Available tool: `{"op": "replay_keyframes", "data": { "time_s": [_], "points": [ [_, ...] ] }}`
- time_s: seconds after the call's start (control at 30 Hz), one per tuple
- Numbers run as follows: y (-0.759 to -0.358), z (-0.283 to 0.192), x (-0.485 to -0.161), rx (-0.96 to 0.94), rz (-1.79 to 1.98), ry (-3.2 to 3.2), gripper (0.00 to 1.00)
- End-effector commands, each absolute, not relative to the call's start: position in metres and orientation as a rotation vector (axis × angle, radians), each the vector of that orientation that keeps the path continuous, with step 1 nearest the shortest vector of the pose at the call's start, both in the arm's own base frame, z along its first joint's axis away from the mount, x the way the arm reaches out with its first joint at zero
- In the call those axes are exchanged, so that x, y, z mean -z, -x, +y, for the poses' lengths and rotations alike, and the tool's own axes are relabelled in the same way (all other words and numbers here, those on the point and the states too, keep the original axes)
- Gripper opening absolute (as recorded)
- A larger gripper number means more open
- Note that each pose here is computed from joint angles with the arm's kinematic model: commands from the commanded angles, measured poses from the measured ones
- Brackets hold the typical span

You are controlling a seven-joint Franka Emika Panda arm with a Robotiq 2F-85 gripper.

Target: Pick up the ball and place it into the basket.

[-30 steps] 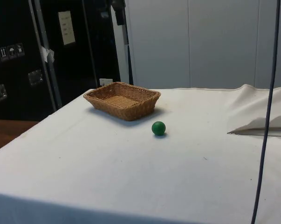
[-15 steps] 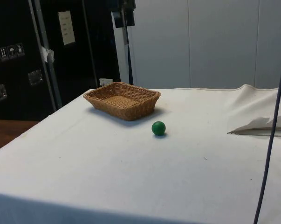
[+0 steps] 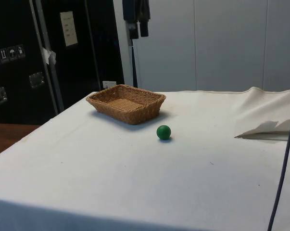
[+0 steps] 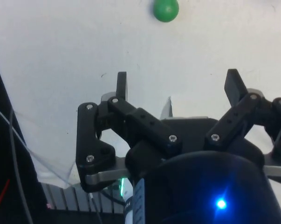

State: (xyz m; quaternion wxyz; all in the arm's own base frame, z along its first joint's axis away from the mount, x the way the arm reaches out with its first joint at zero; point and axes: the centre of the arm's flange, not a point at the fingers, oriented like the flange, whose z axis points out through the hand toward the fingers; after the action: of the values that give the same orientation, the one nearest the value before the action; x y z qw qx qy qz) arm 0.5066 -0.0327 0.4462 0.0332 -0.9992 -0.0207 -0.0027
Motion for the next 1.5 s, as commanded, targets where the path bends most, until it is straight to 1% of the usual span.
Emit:
{"op": "replay_keyframes", "data": {
  "time_s": [0.0,0.53,0.8,0.83,1.1,1.17,1.23,1.47],
  "points": [
    [-0.502,-0.035,-0.443,0.036,-0.064,3.078,1.00],
    [-0.470,-0.038,-0.398,0.103,-0.057,3.058,1.00],
    [-0.452,-0.038,-0.366,0.125,-0.037,3.049,1.00],
    [-0.455,-0.037,-0.368,0.105,-0.045,3.046,1.00],
    [-0.436,-0.037,-0.334,0.149,-0.018,3.045,1.00],
    [-0.436,-0.036,-0.334,0.138,-0.025,3.045,1.00],
    [-0.431,-0.036,-0.322,0.161,-0.012,3.047,1.00],
    [-0.429,-0.034,-0.301,0.174,0.004,3.057,1.00]
  ]
}}
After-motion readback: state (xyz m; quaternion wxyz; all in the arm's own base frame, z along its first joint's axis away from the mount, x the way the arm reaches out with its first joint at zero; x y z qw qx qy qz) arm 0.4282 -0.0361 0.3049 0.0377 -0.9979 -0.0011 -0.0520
